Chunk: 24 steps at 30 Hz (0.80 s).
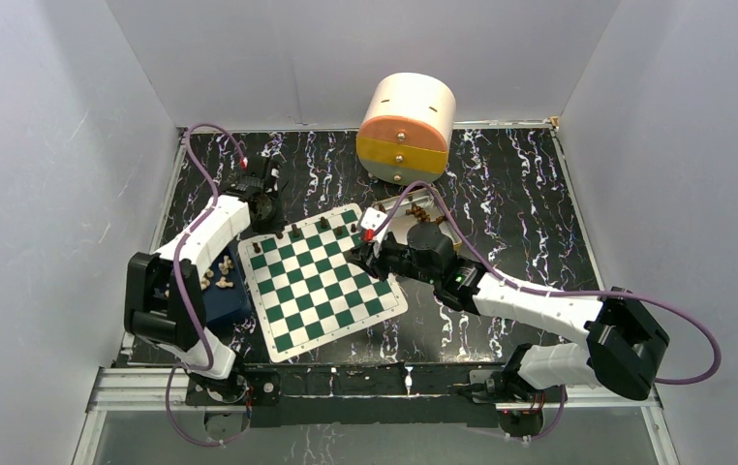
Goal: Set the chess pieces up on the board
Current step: Place the chess piece on the chessboard.
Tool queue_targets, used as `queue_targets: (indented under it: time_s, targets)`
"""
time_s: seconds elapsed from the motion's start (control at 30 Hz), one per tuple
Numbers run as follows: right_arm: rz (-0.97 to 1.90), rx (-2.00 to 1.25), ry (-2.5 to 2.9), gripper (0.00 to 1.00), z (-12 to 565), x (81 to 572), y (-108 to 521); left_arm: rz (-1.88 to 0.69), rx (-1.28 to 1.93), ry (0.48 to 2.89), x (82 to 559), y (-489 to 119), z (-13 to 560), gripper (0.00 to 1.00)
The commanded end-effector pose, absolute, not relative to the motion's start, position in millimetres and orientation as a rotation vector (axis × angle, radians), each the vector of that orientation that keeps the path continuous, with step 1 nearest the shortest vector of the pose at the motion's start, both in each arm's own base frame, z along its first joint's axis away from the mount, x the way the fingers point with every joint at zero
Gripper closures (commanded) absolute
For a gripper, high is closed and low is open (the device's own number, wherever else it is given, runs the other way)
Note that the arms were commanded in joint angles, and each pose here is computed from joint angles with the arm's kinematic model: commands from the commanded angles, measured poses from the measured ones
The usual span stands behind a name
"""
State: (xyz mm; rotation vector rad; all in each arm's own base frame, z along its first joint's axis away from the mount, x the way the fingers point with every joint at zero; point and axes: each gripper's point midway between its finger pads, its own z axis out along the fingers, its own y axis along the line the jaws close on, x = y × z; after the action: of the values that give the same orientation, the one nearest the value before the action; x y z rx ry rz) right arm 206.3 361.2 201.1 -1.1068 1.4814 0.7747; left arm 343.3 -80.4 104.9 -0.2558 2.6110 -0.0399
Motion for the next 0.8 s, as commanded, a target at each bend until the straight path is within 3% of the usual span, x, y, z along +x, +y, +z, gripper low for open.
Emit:
queue_targets:
  time_s: [0.0, 0.77]
  targets:
    - [0.815, -1.07, 1.408, 0.89, 225, 202, 364, 0.067, -0.281, 2.57, 354, -62, 107, 1.0]
    - [0.841, -1.102, 1.412, 0.88, 224, 196, 366, 0.136, -0.311, 2.693, 352, -36, 50, 0.99]
